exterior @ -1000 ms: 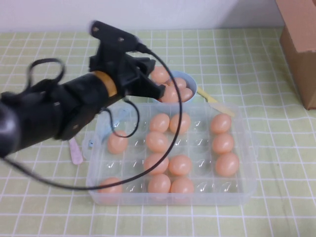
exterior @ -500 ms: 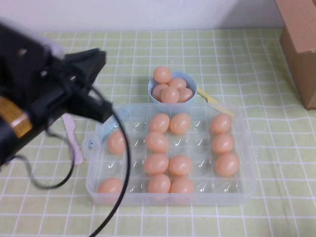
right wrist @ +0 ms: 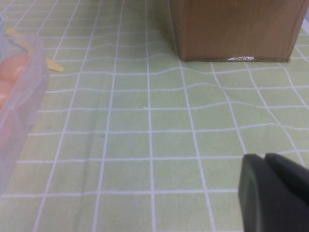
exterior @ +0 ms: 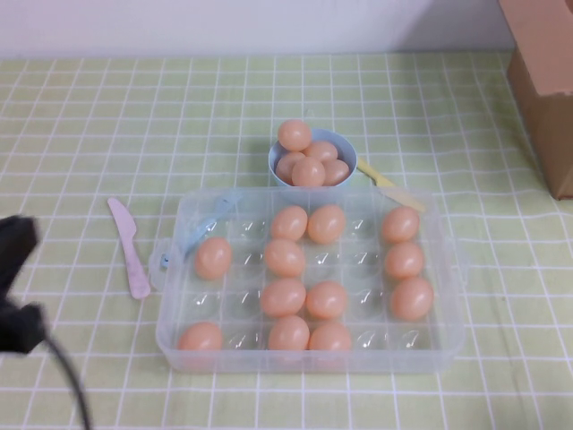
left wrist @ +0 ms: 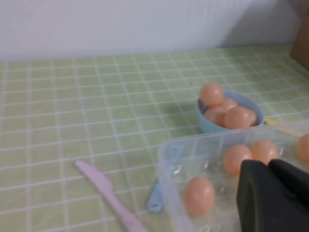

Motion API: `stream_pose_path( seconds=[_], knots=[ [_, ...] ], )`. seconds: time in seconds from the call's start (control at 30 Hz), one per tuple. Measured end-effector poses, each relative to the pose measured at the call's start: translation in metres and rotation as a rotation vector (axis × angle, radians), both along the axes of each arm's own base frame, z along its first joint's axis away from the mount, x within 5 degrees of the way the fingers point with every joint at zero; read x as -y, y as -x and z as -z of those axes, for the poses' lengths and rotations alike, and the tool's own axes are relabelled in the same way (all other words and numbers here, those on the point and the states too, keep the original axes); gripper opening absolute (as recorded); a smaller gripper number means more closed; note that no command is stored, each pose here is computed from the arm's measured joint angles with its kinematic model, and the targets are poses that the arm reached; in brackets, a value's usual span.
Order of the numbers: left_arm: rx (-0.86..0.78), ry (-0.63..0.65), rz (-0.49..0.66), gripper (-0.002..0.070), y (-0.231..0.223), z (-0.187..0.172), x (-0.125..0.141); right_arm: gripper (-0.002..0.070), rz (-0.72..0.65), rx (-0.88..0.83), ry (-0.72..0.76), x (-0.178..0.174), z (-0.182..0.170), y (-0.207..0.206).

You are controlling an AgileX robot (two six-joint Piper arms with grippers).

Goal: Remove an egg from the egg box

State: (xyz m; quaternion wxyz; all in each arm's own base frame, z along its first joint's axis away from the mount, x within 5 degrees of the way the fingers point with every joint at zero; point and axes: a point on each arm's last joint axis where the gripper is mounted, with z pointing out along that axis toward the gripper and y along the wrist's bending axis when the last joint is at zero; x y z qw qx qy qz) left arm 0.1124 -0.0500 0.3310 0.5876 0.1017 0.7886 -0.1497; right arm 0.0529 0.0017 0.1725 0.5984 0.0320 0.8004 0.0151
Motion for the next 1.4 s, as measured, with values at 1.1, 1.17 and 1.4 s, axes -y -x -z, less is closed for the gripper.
stream_pose_path(
  seconds=[1.1,1.17,1.4],
  knots=[
    [0.242,-0.12,-0.237,-0.0002,0.056,0.138,-0.044,-0.0017,0.0,0.0,0.0,0.0,0.0,0.0],
    [0.238,-0.139,-0.275,-0.0002,0.056,0.138,-0.047,-0.0017,0.0,0.0,0.0,0.0,0.0,0.0],
    [0.099,-0.246,-0.28,-0.0002,0.058,0.152,-0.049,-0.0017,0.0,0.0,0.0,0.0,0.0,0.0]
  ],
)
